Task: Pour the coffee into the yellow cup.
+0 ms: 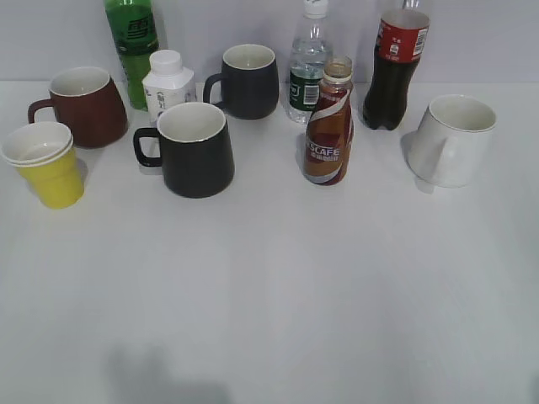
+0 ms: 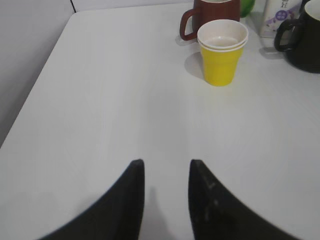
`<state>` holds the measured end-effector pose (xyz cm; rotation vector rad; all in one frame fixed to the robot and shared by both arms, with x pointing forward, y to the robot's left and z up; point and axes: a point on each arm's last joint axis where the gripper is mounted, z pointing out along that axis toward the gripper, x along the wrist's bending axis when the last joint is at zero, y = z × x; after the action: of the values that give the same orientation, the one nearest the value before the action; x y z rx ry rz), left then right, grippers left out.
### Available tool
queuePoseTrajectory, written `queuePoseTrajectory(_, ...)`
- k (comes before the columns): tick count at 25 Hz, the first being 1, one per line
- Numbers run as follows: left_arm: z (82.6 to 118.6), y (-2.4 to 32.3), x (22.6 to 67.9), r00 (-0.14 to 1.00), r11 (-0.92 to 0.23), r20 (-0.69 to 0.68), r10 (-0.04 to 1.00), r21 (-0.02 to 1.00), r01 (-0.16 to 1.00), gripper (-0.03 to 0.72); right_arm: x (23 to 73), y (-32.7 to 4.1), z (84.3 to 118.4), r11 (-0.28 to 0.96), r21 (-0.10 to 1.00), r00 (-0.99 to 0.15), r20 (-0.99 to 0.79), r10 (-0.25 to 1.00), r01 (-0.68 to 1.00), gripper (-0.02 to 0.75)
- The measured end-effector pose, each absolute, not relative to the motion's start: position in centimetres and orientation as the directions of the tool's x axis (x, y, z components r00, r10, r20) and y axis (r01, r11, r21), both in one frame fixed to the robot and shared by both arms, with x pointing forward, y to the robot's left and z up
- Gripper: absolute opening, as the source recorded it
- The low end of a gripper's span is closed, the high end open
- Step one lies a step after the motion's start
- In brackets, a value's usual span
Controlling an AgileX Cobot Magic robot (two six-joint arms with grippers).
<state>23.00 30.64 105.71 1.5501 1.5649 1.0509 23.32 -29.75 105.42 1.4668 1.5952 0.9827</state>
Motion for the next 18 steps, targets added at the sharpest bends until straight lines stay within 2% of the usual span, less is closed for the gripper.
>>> queuePoseTrajectory(18, 105.71, 30.64, 23.0, -0.052, -0.039, 0.069, 0.996, 0.897, 0.441, 0.239, 23.32, -29.75, 105.42, 0.051, 0.903, -0.068, -0.024, 0.997, 0.427, 0.501)
